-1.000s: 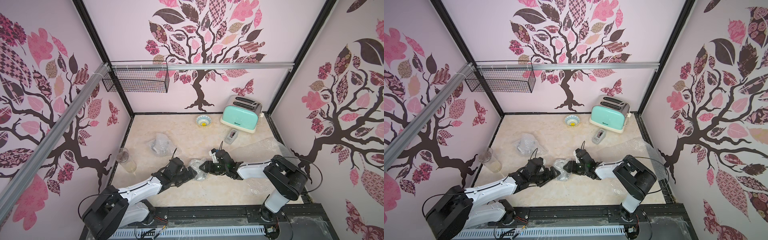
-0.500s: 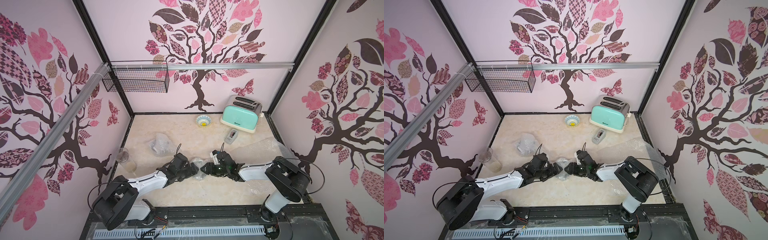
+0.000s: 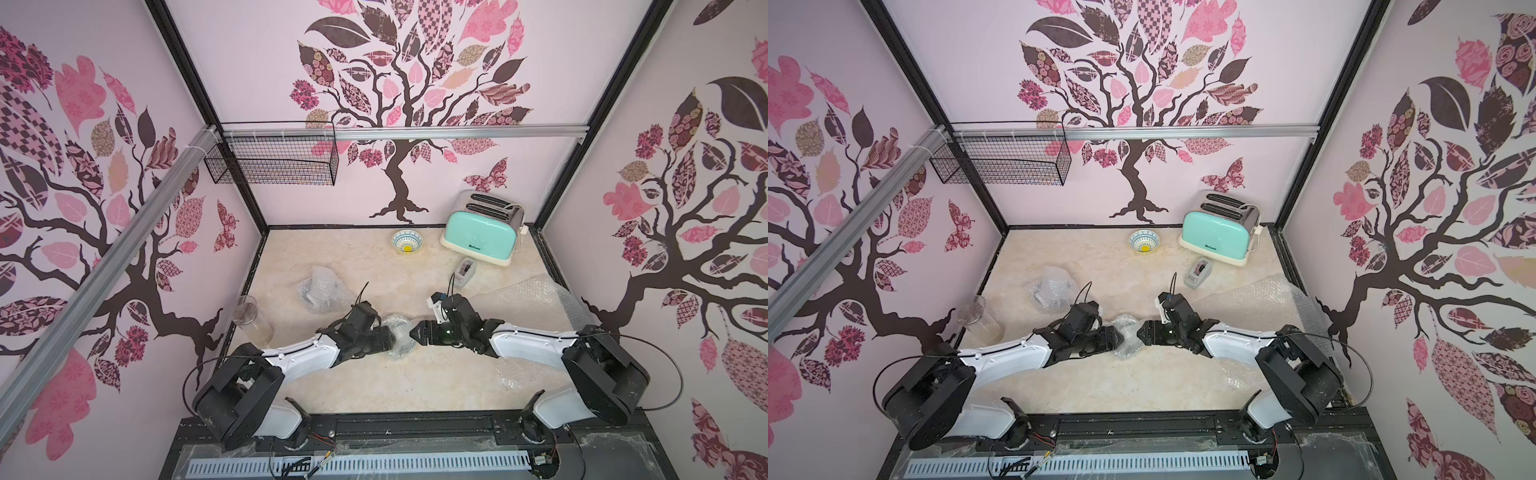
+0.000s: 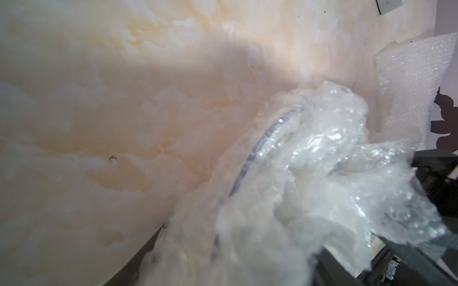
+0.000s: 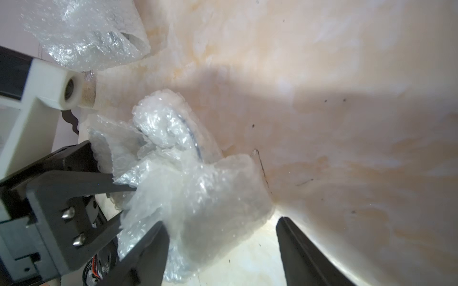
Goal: Wrap bowls in bubble wrap
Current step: Wrap the bowl in bubble wrap, then tear off the tape using the Tape Cutter.
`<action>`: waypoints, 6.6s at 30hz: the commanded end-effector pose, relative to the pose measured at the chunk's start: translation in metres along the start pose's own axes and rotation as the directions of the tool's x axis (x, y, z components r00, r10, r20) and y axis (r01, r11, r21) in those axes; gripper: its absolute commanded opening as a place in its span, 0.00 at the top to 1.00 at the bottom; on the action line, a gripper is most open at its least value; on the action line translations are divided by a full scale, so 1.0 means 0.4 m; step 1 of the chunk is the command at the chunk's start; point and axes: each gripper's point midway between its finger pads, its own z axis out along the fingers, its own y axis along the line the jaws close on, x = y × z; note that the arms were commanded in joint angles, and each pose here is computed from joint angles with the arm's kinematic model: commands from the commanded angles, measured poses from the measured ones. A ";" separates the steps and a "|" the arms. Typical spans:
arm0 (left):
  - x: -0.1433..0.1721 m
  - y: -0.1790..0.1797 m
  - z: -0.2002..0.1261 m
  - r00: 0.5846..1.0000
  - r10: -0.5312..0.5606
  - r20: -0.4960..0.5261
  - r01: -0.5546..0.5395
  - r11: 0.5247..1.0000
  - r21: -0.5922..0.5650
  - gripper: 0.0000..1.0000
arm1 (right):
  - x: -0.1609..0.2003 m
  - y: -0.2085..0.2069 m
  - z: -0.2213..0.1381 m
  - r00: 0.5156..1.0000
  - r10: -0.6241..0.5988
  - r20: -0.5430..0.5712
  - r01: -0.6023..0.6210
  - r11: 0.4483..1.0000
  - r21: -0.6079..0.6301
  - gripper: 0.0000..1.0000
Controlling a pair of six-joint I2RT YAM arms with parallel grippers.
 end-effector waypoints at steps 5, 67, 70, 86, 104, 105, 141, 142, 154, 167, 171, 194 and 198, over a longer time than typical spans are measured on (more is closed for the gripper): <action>-0.002 0.010 -0.006 0.997 0.066 -0.049 -0.068 0.997 -0.039 0.23 | -0.051 0.038 -0.050 0.979 -0.204 0.024 0.203 0.979 0.024 0.22; -0.078 0.028 -0.001 0.997 0.071 -0.028 -0.073 0.994 -0.079 0.21 | -0.062 -0.059 0.032 0.978 -0.195 -0.076 0.206 0.963 0.171 0.39; -0.087 0.034 -0.002 0.998 0.056 -0.024 -0.057 0.994 -0.091 0.21 | -0.041 -0.055 0.024 0.980 -0.181 -0.087 0.193 0.970 0.146 0.43; -0.087 0.019 0.022 0.996 0.074 -0.049 -0.076 0.995 -0.056 0.24 | -0.033 0.001 -0.022 0.986 -0.153 -0.064 0.157 0.986 0.051 0.38; -0.085 0.012 0.023 0.995 0.089 -0.048 -0.090 0.995 -0.038 0.24 | -0.391 -0.161 -0.148 0.937 0.062 0.343 -0.109 0.986 0.122 0.41; -0.084 0.015 0.025 0.995 0.088 -0.049 -0.090 0.995 -0.043 0.24 | -0.421 -0.186 -0.157 0.923 0.106 0.370 -0.153 0.983 0.100 0.43; -0.080 0.008 0.027 0.994 0.096 -0.057 -0.097 0.995 -0.023 0.24 | -0.492 -0.476 -0.078 0.858 0.372 0.353 -0.435 0.893 0.115 0.52; -0.080 0.009 0.028 0.994 0.096 -0.057 -0.097 0.995 -0.026 0.24 | -0.489 -0.477 -0.075 0.857 0.381 0.348 -0.441 0.891 0.112 0.52; -0.077 0.010 0.031 0.993 0.096 -0.063 -0.098 0.995 -0.025 0.24 | -0.484 -0.477 -0.050 0.826 0.470 0.311 -0.494 0.869 -0.002 0.57; -0.073 0.010 0.033 0.993 0.094 -0.070 -0.096 0.995 -0.024 0.24 | -0.485 -0.471 -0.052 0.808 0.509 0.296 -0.510 0.856 -0.083 0.70; -0.075 0.010 0.033 0.993 0.094 -0.070 -0.095 0.995 -0.023 0.24 | -0.486 -0.464 -0.059 0.807 0.507 0.303 -0.505 0.858 -0.089 0.74; -0.073 0.010 0.034 0.993 0.096 -0.072 -0.098 0.995 -0.023 0.24 | -0.547 -0.358 -0.155 0.790 0.490 0.369 -0.425 0.871 -0.246 1.00; -0.072 0.011 0.032 0.993 0.095 -0.072 -0.097 0.995 -0.022 0.24 | -0.543 -0.344 -0.176 0.791 0.487 0.371 -0.425 0.873 -0.240 1.00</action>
